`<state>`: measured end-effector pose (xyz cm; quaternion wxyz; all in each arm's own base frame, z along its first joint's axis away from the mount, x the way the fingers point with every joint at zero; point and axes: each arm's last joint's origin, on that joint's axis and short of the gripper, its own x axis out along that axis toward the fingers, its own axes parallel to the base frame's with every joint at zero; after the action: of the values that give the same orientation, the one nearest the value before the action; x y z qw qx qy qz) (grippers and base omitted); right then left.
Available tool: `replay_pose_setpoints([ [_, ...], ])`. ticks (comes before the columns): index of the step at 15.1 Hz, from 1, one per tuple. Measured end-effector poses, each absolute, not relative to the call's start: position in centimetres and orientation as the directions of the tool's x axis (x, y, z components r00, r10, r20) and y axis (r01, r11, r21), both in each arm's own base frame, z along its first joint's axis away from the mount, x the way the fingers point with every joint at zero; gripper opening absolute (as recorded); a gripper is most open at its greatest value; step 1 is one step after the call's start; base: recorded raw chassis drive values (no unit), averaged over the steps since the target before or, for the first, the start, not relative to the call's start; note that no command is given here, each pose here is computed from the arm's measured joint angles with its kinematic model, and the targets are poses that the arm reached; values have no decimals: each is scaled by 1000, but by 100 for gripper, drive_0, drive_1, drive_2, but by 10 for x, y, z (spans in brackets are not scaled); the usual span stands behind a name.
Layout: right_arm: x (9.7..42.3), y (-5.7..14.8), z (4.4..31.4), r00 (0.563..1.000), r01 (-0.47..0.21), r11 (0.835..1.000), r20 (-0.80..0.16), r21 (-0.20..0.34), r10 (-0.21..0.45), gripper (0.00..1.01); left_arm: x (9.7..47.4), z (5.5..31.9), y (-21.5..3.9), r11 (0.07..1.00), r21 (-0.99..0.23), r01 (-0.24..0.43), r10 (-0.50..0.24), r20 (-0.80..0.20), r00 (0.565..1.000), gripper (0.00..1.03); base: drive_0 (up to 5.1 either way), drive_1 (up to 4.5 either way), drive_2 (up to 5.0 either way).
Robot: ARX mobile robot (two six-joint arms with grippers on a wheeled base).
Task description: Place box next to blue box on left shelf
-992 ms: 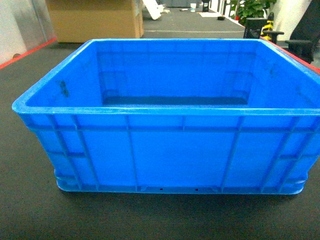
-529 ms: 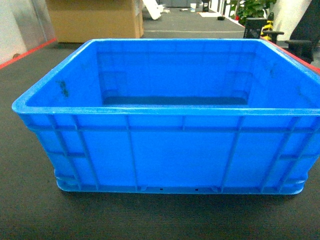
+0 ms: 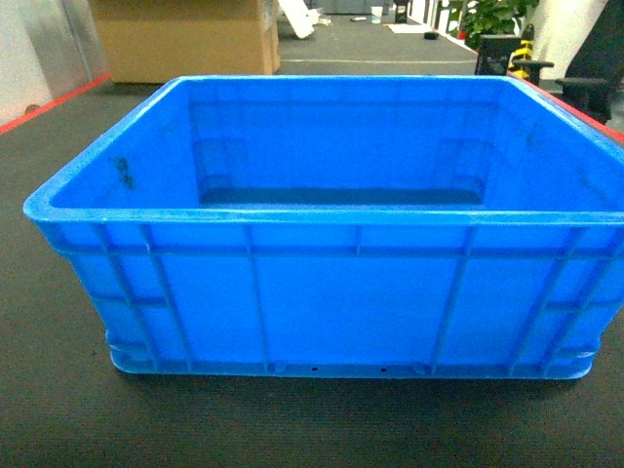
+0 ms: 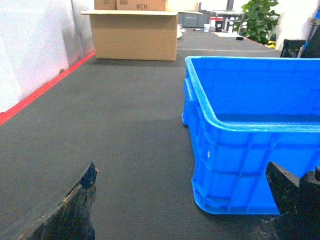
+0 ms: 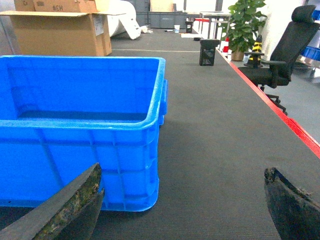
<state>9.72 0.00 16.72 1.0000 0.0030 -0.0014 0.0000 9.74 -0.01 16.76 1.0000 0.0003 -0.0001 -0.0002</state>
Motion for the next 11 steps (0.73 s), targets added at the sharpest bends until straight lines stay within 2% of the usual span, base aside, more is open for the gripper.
replay_pose_setpoints([
  [6, 97, 0, 167, 1000, 0, 1000, 2, 6, 0, 98, 97, 167, 0, 1000, 0, -6, 6, -4, 1000, 98, 0, 0, 0],
  [8, 99, 6, 161, 988, 103, 995, -114, -8, -103, 98, 99, 164, -4, 991, -1, -133, 133, -50, 990, 98, 0, 0, 0],
  [10, 101, 10, 163, 985, 137, 991, -106, 6, -135, 98, 100, 166, -1, 977, -12, -212, 211, -35, 977, 98, 0, 0, 0],
  [11, 104, 11, 166, 986, 129, 991, -110, 19, -126, 98, 104, 168, 0, 976, -14, -217, 217, -27, 976, 98, 0, 0, 0],
])
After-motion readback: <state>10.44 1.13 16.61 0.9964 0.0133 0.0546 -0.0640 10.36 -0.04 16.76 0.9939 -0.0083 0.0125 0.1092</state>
